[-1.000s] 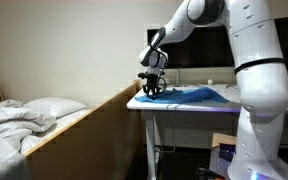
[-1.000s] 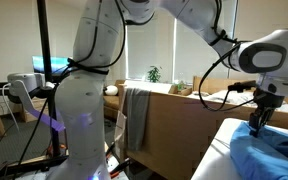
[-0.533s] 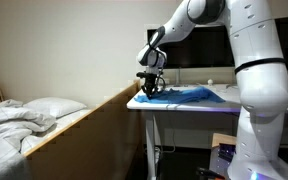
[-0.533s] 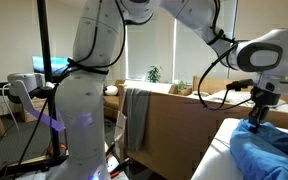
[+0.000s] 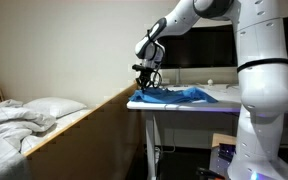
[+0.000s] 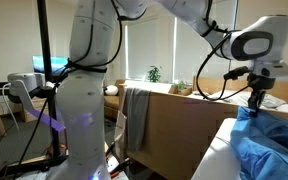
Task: Hang the blue shirt on the wooden object
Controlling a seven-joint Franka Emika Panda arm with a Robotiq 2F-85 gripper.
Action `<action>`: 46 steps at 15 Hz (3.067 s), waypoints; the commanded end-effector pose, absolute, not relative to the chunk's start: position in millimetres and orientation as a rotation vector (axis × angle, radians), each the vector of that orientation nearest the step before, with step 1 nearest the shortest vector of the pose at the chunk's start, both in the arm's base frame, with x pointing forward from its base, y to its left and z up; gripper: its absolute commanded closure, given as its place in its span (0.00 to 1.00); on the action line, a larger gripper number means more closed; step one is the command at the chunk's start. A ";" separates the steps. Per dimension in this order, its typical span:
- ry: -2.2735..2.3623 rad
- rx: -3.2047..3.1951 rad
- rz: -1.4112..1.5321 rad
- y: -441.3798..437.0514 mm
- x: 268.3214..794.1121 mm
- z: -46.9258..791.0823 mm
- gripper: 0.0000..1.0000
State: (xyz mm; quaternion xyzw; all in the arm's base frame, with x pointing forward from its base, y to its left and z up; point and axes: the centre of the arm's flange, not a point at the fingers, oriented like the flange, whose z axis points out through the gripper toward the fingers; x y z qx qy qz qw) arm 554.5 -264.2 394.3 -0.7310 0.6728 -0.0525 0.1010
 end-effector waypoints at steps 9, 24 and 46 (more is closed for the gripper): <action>1.721 -2.376 -0.531 -178.3 530.6 515.8 0.98; 1.139 -2.773 -0.707 -89.4 536.1 650.0 0.98; 1.091 -2.934 -0.897 94.1 727.6 651.4 0.98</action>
